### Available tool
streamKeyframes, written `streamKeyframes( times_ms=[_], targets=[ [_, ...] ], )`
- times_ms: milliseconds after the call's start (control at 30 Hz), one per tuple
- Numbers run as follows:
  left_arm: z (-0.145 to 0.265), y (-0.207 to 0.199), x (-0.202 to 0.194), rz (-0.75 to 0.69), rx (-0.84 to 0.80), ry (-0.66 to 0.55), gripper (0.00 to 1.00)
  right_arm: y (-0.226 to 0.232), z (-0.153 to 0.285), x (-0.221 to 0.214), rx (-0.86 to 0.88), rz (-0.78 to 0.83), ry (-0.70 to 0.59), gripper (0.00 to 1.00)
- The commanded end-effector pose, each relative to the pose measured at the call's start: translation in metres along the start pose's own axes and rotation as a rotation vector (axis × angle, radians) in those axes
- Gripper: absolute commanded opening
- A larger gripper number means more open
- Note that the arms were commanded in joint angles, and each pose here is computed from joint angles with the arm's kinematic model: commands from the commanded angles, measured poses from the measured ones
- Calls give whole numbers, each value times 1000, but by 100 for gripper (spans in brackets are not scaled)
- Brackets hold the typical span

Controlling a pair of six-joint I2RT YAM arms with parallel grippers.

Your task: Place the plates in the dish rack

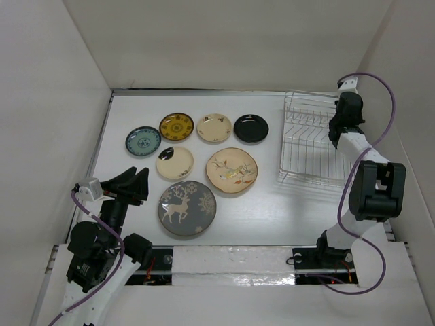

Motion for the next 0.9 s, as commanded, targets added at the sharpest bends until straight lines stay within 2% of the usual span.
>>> streamKeyframes(
  times_ms=[0,133,167,200,267,367,467,633,667,733,767,800,867],
  targets=[
    [31,-9,32,48,-108,-167,44,-27,5,29,-128,-116,-126,0],
    [32,-9,32,50,-109,-171,44,-23,7,22,-128,-136,-117,17],
    [32,-9,33,52,-110,-172,44,-21,7,19,-124,-138,-111,24],
    [32,-9,32,51,-109,-171,44,-22,8,20,-124,-150,-112,37],
    [32,-9,32,51,-109,-171,44,-27,8,19,-144,-192,-101,53],
    [31,-9,31,51,-108,-165,44,-40,13,30,-173,-285,-115,67],
    [30,-9,31,49,-105,-161,44,-55,26,57,-164,-420,-176,74],
    [28,-8,29,45,-96,-150,43,-45,80,112,-41,-607,-311,76],
    [27,-8,29,45,-93,-148,43,-23,102,122,42,-616,-335,75],
    [25,-8,27,41,-86,-137,43,-11,138,136,176,-743,-394,47],
    [24,-8,26,39,-83,-132,42,13,155,136,306,-739,-404,15],
    [22,-7,24,34,-76,-120,38,29,186,146,434,-817,-429,0],
    [19,-7,22,31,-71,-109,34,63,223,150,673,-816,-456,0]
  ],
)
Point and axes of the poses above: each gripper's point midway between its finger pads, its own z axis back along the fingers, its own y axis along the line the jaws close on, x = y × z, the point moved 5 cm from there along z, back along the fingers, and after that the axes turned 11 degrees about z, right-handed, at the moved point
